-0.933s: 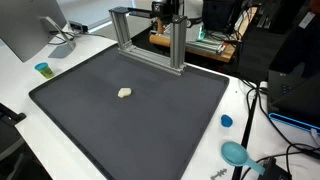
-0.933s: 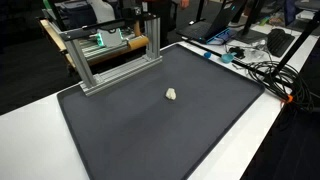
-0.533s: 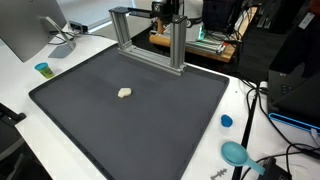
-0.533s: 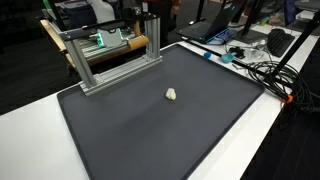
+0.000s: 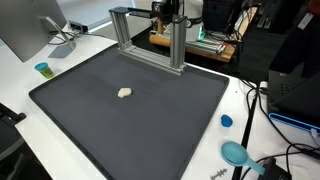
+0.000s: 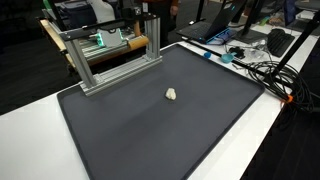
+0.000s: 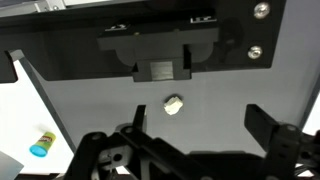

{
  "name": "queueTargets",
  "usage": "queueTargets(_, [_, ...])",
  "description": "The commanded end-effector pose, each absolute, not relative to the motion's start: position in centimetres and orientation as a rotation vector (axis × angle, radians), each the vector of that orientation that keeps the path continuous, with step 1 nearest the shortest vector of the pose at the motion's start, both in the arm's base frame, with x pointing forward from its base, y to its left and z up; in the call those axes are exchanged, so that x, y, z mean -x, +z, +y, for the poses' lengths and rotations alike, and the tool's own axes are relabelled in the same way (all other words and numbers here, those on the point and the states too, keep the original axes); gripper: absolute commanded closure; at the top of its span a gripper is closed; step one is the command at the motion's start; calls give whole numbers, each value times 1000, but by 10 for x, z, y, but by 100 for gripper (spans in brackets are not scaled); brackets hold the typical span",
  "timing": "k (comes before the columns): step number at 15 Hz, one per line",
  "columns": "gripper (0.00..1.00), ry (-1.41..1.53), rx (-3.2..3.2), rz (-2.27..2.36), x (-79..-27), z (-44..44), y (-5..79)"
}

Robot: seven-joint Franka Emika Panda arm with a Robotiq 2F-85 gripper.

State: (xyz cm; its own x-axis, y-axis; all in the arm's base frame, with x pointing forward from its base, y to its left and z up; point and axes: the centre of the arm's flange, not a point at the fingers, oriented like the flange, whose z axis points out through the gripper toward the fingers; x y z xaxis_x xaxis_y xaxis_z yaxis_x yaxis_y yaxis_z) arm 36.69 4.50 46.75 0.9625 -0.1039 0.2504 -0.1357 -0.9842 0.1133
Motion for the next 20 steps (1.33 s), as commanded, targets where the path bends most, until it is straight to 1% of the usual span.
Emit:
queueTargets(1, [0, 346, -2996, -191, -349, 24, 479])
queueTargets(3, [0, 441, -3134, -194, -344, 10, 485])
queueTargets(4, [0, 376, -3035, -214, -360, 25, 478])
queueTargets(7, [0, 416, -3098, -216, -356, 11, 486])
queueTargets(17, [0, 415, -3106, -208, -354, 14, 483])
queueTargets(20, [0, 349, -3056, -227, -343, 6, 480])
